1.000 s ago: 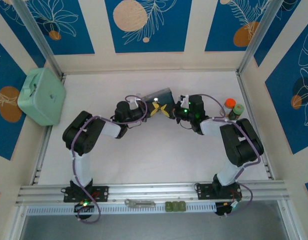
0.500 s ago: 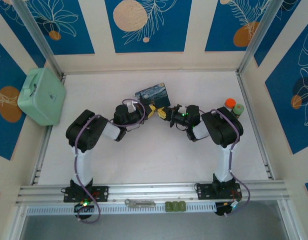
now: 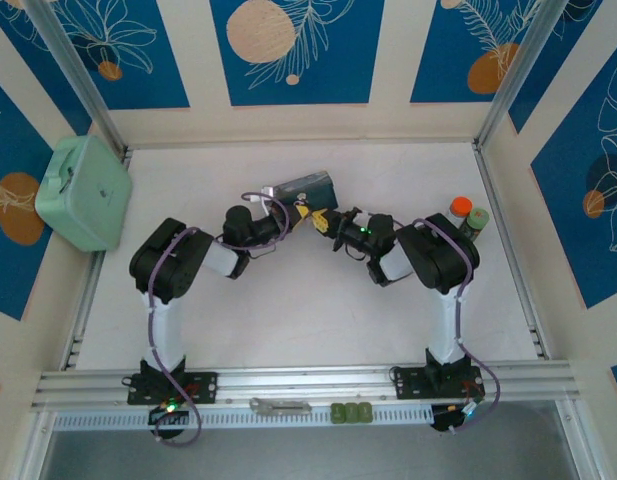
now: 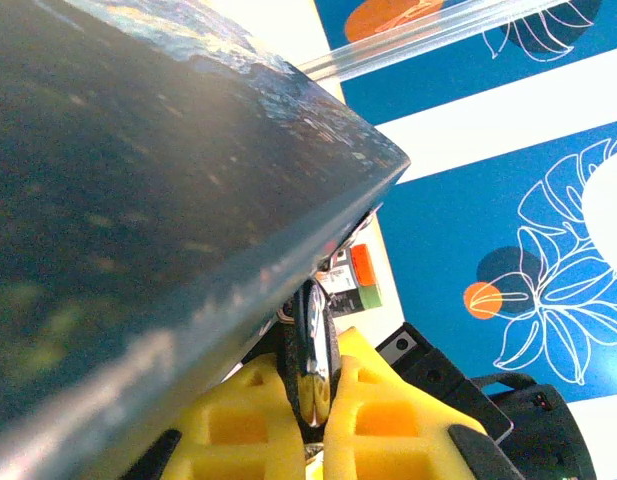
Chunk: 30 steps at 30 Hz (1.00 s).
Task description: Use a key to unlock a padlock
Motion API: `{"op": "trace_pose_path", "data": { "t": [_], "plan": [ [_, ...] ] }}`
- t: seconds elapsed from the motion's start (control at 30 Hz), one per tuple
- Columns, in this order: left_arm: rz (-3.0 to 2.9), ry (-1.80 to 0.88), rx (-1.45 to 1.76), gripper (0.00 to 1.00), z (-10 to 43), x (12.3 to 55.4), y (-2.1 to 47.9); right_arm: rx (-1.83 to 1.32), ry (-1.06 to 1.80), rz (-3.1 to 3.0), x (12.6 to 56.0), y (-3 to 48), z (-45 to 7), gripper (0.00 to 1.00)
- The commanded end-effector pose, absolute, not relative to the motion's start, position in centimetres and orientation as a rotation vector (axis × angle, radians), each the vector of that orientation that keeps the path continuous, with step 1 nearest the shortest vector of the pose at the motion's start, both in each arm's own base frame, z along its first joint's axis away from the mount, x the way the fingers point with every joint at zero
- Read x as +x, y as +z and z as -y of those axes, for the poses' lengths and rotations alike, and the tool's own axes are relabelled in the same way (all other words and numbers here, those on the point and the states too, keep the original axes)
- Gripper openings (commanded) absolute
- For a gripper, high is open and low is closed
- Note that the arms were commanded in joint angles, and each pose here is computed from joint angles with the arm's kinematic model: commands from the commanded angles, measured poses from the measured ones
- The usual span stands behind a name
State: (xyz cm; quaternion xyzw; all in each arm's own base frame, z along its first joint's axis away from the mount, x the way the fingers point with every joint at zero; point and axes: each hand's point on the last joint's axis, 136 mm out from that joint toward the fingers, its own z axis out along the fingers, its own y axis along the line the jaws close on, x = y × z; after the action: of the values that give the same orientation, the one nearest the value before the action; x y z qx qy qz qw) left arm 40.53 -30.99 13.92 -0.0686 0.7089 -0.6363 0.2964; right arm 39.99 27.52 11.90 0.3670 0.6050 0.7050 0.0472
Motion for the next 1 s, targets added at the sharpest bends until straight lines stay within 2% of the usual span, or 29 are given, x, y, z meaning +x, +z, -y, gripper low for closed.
{"op": "trace_pose_path", "data": {
  "t": [0.0, 0.13, 0.23, 0.27, 0.37, 0.43, 0.5, 0.67, 0.97],
  "plan": [
    [-1.772, -1.888, 0.311, 0.0, 35.1, 33.7, 18.7, 1.854, 2.321, -1.482, 43.1, 11.3, -27.2, 0.0],
    [-1.783, -1.877, 0.282, 0.0, 34.8, 34.0, 18.2, 1.828, 2.335, -1.502, 43.4, 11.4, -27.9, 0.0],
    [-1.798, -1.871, 0.225, 0.0, 34.4, 34.7, 17.7, 1.684, 2.31, -1.619, 43.3, 11.4, -27.7, 0.0],
    [-1.8, -1.869, 0.213, 0.0, 34.3, 34.8, 17.6, 1.679, 2.288, -1.654, 42.9, 10.9, -27.7, 0.04],
    [-1.801, -1.865, 0.187, 0.0, 33.9, 35.2, 17.6, 1.691, 2.186, -1.748, 41.2, 8.5, -27.1, 0.26],
    [-1.798, -1.867, 0.171, 0.0, 33.8, 35.4, 17.8, 1.67, 2.148, -1.769, 40.4, 7.5, -26.7, 0.45],
    [-1.796, -1.873, 0.147, 0.0, 33.7, 35.7, 18.0, 1.638, 2.127, -1.794, 39.9, 6.9, -26.3, 0.52],
    [-1.803, -1.881, 0.093, 0.0, 33.6, 36.3, 17.8, 1.525, 2.076, -1.84, 39.2, 6.8, -25.3, 0.53],
    [-1.832, -1.873, -0.014, 0.0, 33.2, 36.9, 16.6, 1.149, 1.867, -2.046, 38.6, 11.2, -23.6, 0.59]
  ]
}}
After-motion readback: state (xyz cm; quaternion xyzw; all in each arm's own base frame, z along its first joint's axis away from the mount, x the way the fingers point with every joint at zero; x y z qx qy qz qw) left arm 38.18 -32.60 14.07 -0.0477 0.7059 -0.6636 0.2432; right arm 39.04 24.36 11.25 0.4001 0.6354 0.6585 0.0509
